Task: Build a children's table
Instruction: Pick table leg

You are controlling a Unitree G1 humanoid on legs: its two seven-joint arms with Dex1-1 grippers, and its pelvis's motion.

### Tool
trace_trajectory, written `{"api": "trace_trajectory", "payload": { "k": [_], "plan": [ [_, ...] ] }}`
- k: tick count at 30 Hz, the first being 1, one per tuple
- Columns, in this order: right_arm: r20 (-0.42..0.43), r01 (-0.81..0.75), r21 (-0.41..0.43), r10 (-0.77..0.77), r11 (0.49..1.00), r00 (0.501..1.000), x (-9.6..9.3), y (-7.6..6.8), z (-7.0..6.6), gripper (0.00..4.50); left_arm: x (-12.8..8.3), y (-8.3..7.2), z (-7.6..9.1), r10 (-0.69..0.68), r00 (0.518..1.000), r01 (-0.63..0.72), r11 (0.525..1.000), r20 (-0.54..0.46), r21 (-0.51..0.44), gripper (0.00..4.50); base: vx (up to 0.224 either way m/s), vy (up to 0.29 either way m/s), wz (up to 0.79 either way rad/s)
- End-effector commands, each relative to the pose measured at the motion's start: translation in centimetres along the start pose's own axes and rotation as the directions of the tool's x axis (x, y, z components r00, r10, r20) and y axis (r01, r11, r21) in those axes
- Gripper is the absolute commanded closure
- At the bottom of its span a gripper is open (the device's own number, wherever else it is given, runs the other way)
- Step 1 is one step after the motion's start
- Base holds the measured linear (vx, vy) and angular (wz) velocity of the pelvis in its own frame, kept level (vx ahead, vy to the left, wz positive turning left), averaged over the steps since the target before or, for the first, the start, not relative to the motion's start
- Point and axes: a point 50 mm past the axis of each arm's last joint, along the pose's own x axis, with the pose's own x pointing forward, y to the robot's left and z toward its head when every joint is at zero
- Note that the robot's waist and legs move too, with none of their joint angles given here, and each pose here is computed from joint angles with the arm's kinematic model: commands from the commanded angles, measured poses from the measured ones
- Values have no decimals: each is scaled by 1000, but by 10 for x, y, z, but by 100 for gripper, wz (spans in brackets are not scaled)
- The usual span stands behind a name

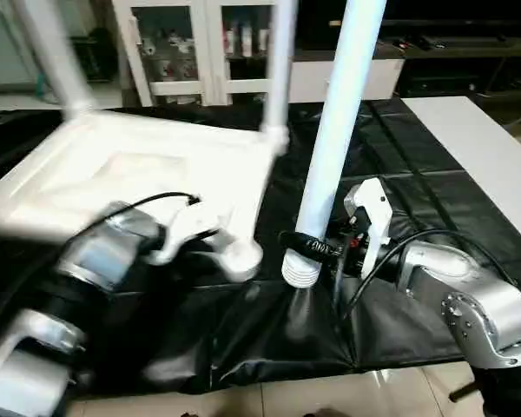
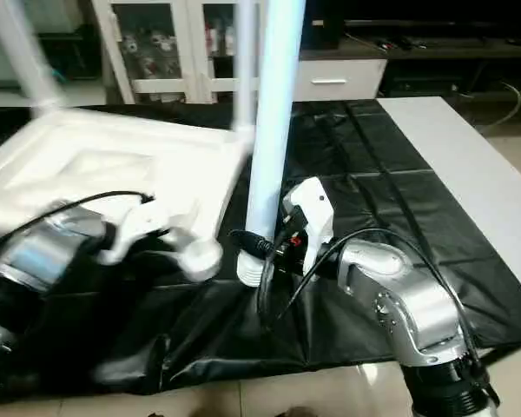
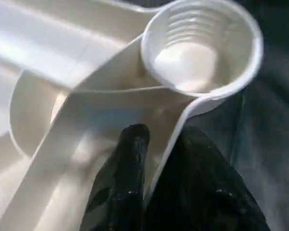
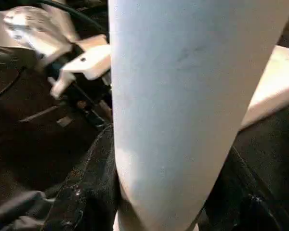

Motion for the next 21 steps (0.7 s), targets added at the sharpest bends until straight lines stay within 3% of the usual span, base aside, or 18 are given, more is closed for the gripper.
{"api": "trace_trajectory", "payload": {
  "k": [1,4,10,12,15,17,21],
  "plan": [
    [16,65,6,-65,998,998,-1,-8,8,264,8,-11,-14,46,999,-48,994,-24,-100,366,0,0,0],
    [13,109,22,-110,994,994,-1,-14,8,264,15,-27,-4,10,999,-9,999,32,-41,377,0,0,0],
    [24,160,42,-161,986,987,-2,-23,12,264,14,-44,3,-28,997,23,998,77,62,403,0,0,0],
    [29,158,38,-159,987,987,-3,-25,14,264,13,-45,9,-18,990,9,997,139,70,403,0,0,0],
    [32,154,30,-155,988,987,-3,-26,17,264,9,-43,15,11,981,-24,998,192,66,359,0,0,0],
    [34,151,27,-152,988,988,-3,-27,17,264,8,-42,16,21,980,-32,998,198,54,354,0,0,0],
    [32,123,16,-123,992,992,-2,-26,19,264,-2,-31,10,74,980,-96,989,182,116,312,0,0,0]
  ]
}}
